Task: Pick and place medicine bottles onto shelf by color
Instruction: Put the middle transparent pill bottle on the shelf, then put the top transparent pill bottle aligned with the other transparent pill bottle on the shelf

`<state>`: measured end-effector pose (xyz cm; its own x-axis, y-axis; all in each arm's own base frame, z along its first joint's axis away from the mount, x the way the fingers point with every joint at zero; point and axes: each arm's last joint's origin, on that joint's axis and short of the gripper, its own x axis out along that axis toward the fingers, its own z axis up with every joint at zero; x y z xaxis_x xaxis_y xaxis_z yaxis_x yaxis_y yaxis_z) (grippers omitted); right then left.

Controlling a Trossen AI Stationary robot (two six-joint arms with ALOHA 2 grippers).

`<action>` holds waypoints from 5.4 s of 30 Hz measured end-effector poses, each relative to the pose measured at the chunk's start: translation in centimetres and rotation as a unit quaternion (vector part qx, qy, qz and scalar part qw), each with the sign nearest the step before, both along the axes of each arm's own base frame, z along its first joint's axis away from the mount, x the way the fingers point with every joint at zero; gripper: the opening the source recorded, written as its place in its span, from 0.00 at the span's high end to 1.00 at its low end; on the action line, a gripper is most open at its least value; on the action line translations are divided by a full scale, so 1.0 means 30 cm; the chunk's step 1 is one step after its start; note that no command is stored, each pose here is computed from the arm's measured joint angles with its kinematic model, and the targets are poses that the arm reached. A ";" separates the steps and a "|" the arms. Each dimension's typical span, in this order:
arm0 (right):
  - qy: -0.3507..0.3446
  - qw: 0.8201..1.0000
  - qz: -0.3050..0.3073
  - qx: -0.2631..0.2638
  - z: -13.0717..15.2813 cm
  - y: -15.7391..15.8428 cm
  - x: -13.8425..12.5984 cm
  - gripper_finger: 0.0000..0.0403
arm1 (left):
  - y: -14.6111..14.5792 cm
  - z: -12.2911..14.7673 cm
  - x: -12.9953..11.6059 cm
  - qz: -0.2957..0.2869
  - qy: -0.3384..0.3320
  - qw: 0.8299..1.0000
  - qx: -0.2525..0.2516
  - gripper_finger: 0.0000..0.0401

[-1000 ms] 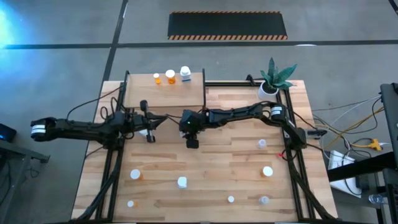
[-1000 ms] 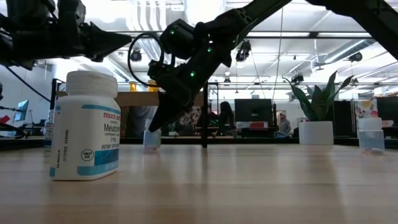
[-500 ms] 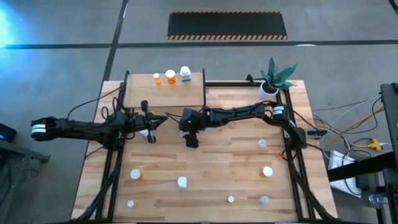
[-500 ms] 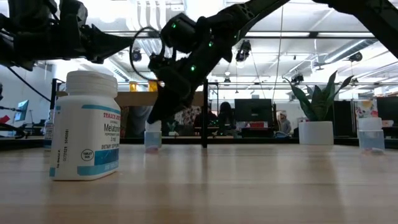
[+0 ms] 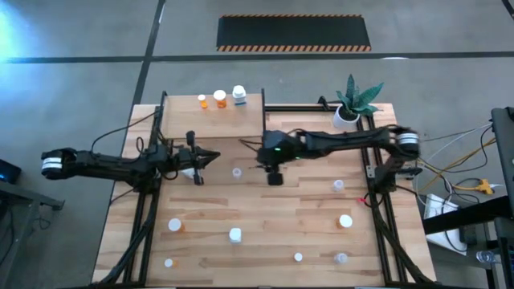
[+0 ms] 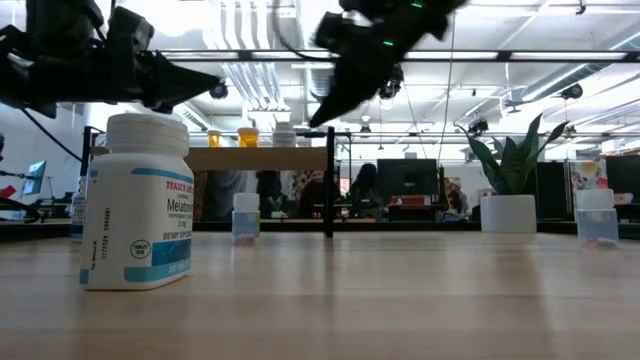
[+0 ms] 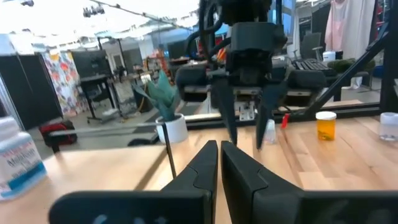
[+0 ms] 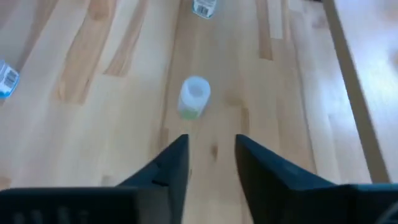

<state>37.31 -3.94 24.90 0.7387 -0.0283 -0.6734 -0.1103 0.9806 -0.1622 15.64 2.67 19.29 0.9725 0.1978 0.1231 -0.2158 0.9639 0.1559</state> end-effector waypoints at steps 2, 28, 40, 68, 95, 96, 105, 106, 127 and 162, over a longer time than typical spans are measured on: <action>-0.034 0.999 -0.001 -0.004 -0.018 0.006 -0.067 0.79 | 0.002 -0.002 0.012 -0.001 0.007 1.000 -0.013 1.00; -0.243 0.963 -0.042 -0.109 -0.170 -0.082 -0.452 0.98 | -0.010 0.059 0.334 0.020 0.371 0.902 -0.222 0.69; -0.231 0.965 -0.036 -0.123 -0.188 -0.086 -0.462 0.98 | -0.011 0.001 0.395 0.074 0.437 0.866 -0.230 0.44; -0.231 0.965 -0.030 -0.118 -0.195 -0.092 -0.468 0.98 | -0.008 -0.038 0.413 0.084 0.461 0.857 -0.213 0.71; -0.226 0.967 -0.031 -0.116 -0.202 -0.095 -0.472 0.98 | 0.374 0.540 -0.019 0.453 0.392 0.736 -0.314 0.69; -0.225 0.967 -0.031 -0.116 -0.203 -0.094 -0.472 0.98 | 0.402 0.540 -0.033 0.457 0.384 0.736 -0.319 0.69; -0.222 0.968 -0.023 -0.111 -0.212 -0.091 -0.476 0.98 | 0.544 0.487 -0.123 0.465 0.340 0.730 -0.368 0.69; -0.222 0.968 -0.023 -0.111 -0.212 -0.091 -0.476 0.98 | 0.549 0.477 -0.124 0.462 0.343 0.728 -0.373 0.69; -0.222 0.968 -0.023 -0.111 -0.214 -0.091 -0.477 0.98 | 0.585 0.423 -0.099 0.450 0.333 0.736 -0.379 0.69; -0.219 0.969 -0.023 -0.111 -0.219 -0.090 -0.480 0.98 | 0.405 0.616 -0.198 0.438 0.312 0.778 -0.325 0.46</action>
